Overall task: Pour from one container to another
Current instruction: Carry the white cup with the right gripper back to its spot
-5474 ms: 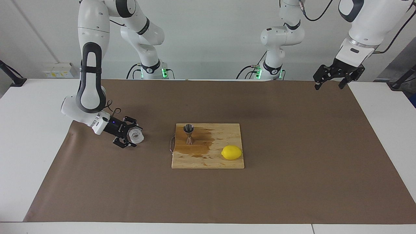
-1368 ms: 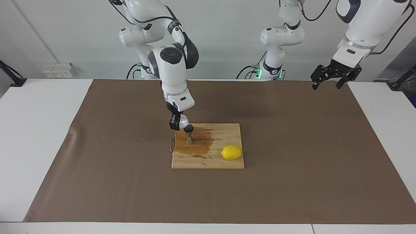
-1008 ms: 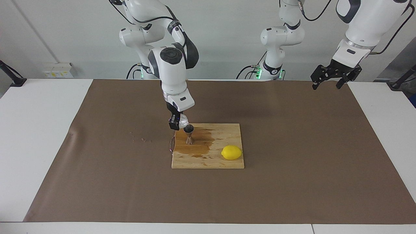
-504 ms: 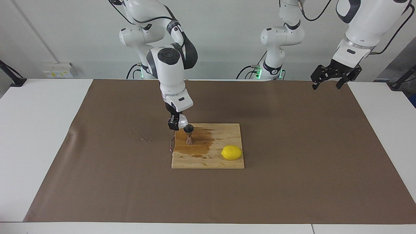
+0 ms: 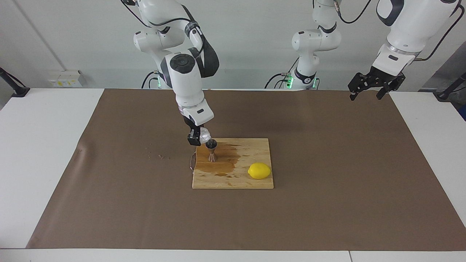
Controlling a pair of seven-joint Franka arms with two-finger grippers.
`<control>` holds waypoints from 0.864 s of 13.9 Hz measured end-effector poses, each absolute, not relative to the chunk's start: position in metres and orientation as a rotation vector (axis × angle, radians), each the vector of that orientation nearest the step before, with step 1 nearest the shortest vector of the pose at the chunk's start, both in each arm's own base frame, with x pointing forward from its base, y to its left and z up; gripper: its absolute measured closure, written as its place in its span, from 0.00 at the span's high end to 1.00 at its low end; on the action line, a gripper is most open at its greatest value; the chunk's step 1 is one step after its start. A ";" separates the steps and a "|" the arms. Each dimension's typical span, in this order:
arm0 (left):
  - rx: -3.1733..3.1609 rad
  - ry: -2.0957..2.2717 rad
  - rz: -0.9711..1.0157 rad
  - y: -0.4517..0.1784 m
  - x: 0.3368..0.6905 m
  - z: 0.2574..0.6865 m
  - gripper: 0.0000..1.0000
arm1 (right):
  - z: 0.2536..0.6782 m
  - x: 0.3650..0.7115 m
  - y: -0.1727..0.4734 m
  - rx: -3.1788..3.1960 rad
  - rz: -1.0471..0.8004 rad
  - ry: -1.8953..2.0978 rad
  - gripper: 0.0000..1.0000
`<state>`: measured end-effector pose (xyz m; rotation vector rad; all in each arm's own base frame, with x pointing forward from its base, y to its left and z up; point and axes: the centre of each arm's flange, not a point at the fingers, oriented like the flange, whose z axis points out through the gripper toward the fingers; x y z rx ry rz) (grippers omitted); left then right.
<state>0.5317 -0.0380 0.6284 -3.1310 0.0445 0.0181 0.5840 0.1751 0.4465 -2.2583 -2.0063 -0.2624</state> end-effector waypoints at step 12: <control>-3.131 0.044 0.018 -0.038 0.532 0.628 1.00 | 0.405 0.584 0.007 -1.925 -0.579 -2.041 0.51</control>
